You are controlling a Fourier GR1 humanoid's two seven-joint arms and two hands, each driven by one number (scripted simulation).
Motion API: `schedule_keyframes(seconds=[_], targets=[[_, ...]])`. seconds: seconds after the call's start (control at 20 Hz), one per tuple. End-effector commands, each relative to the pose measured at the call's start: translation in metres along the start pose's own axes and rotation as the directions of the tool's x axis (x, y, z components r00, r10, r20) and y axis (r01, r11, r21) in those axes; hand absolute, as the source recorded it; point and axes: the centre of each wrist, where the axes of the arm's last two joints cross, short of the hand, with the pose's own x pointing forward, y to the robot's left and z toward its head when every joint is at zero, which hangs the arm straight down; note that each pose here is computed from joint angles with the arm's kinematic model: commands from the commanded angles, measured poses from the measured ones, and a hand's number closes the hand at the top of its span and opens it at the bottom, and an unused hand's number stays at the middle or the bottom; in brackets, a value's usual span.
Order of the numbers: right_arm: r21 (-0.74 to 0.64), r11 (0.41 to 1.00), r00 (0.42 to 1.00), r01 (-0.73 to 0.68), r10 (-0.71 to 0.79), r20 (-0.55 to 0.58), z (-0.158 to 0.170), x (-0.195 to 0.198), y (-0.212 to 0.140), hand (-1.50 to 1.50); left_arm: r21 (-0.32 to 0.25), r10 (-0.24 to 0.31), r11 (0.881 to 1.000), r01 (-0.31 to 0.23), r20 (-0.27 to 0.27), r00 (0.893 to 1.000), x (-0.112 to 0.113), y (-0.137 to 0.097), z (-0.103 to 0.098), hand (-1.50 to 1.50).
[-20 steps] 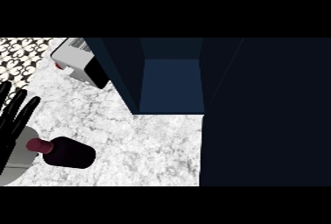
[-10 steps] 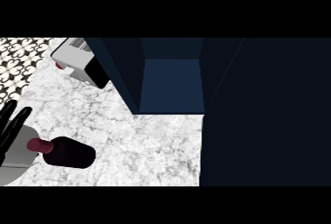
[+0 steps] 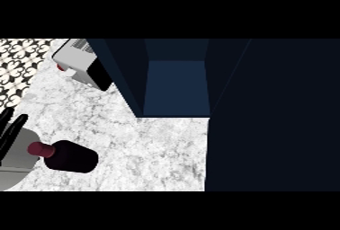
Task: Pick up the wine, place it into the cabinet and close the cabinet
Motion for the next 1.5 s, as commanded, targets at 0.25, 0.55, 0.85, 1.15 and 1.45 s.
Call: schedule_keyframes(seconds=[0.25, 0.55, 0.85, 1.15, 1.45], targets=[[0.010, 1.000, 1.000, -0.015, 0.015, 0.003, 0.003, 0.023, 0.005, -1.50, 0.080, -0.032, 0.996, 0.035, -0.031, 0.999, -0.014, 0.020, 0.029, -1.50], [0.003, 1.000, 1.000, -0.019, 0.019, 0.008, 0.012, 0.009, -0.001, -1.50, 0.102, -0.077, 0.992, 0.079, -0.027, 0.997, -0.018, 0.036, 0.037, -1.50], [0.007, 1.000, 1.000, -0.001, 0.001, 0.002, -0.004, 0.001, -0.012, -1.50, 0.111, -0.104, 0.987, 0.112, -0.072, 0.992, -0.020, 0.075, 0.035, -1.50], [0.010, 1.000, 1.000, 0.001, -0.001, -0.001, -0.004, 0.015, 0.008, -1.50, 0.118, -0.075, 0.989, 0.089, -0.118, 0.990, -0.048, 0.085, 0.044, -1.50], [-0.005, 1.000, 1.000, 0.000, 0.000, 0.011, -0.007, 0.013, 0.002, -1.50, 0.144, -0.093, 0.983, 0.113, -0.137, 0.986, -0.066, 0.085, 0.069, -1.50]])
